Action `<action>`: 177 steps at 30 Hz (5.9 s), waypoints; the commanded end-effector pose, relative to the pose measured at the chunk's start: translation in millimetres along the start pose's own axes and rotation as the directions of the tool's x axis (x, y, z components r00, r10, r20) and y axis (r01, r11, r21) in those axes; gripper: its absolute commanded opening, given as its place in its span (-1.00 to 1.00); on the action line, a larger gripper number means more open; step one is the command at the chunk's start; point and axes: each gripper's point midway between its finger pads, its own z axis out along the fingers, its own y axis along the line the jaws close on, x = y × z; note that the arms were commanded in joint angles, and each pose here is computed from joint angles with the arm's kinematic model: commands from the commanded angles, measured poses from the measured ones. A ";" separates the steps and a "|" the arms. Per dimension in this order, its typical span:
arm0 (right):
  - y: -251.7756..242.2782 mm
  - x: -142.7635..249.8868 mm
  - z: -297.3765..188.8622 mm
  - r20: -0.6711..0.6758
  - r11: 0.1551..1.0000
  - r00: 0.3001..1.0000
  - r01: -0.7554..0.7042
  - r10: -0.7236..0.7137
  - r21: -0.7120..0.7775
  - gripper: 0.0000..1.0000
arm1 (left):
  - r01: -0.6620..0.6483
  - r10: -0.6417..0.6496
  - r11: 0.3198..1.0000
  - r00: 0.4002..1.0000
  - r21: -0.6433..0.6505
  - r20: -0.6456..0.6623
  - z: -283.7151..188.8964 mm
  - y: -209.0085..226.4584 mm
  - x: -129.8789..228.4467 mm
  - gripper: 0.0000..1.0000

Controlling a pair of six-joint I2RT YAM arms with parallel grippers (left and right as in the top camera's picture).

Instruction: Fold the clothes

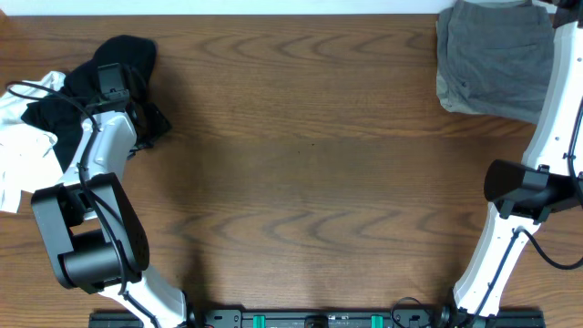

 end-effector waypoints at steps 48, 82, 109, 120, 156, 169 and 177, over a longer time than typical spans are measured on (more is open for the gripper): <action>-87.0 58.0 109.7 0.023 0.940 0.945 0.327 -0.326 -0.096 -0.92 | -0.009 0.009 1.000 1.000 -0.005 -0.011 3.9 0.4 4.8 0.46; -149.1 270.2 -22.5 -0.871 0.988 0.479 0.051 0.105 0.147 0.40 | -0.010 0.010 1.000 1.000 -0.004 -0.008 4.0 0.3 4.1 0.46; -228.9 207.0 10.6 -0.732 0.993 0.677 -0.014 -0.075 -0.114 0.36 | -0.009 0.009 1.000 1.000 -0.003 -0.006 4.0 0.1 3.7 0.46; -255.3 211.9 48.1 -0.663 0.988 0.737 0.032 -0.127 -0.154 0.16 | -0.010 0.010 1.000 1.000 -0.008 -0.016 3.9 1.3 6.2 0.46; -329.6 267.5 11.2 -0.794 0.954 0.556 0.006 0.247 0.300 -0.78 | -0.009 0.009 1.000 1.000 -0.003 -0.006 4.0 0.1 3.7 0.46; -276.6 171.5 22.5 -0.661 0.994 0.750 0.076 -0.008 0.074 -0.03 | -0.009 0.009 1.000 1.000 -0.003 -0.006 4.0 0.1 3.7 0.46; -193.2 151.1 46.0 -0.525 0.938 0.777 0.287 -0.347 -0.196 0.04 | -0.009 0.009 1.000 1.000 -0.001 -0.002 4.0 -0.4 2.7 0.46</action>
